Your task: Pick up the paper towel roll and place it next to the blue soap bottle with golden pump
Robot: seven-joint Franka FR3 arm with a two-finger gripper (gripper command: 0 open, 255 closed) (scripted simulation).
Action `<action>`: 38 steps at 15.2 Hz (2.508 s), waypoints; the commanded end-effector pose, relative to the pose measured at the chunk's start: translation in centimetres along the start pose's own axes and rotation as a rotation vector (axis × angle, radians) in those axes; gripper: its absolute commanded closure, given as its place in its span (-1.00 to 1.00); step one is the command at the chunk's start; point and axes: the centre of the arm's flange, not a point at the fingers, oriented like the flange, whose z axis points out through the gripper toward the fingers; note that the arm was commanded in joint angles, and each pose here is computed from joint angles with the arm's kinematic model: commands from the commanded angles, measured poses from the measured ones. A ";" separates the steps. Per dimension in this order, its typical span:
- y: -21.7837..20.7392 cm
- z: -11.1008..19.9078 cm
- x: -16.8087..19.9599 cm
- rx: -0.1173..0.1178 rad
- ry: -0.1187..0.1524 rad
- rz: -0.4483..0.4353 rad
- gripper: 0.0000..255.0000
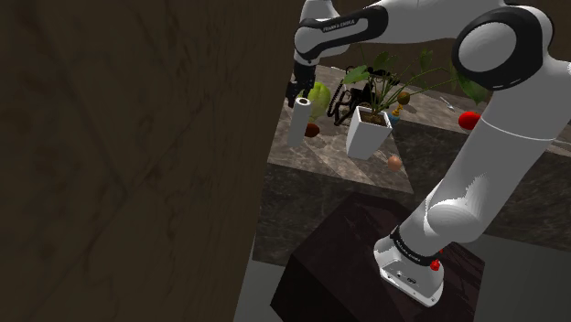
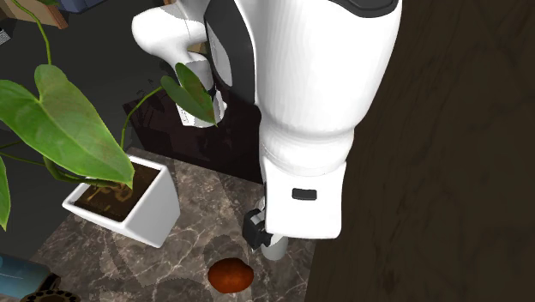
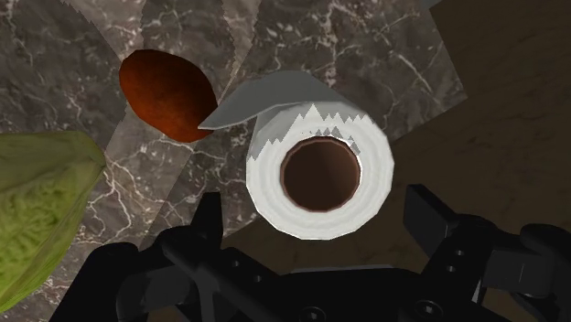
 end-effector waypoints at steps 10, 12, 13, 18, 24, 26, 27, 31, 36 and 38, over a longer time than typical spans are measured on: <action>0.0 0.1 0.0 0.000 0.000 0.000 1.00; 0.0 0.1 0.0 0.000 0.000 0.000 1.00; 0.0 0.1 0.0 0.000 0.000 0.000 1.00; 0.1 -1.5 0.0 0.000 0.000 0.000 1.00; 0.2 -4.7 0.0 0.000 0.000 0.000 1.00; 0.2 -5.7 0.0 0.000 0.000 0.000 1.00; 0.2 -6.3 0.0 0.000 0.000 0.000 1.00; 0.3 -8.4 0.0 0.000 0.000 0.000 1.00; 0.3 -11.0 -0.1 0.000 0.000 0.000 1.00; 0.4 -12.1 -0.1 0.000 0.000 0.000 1.00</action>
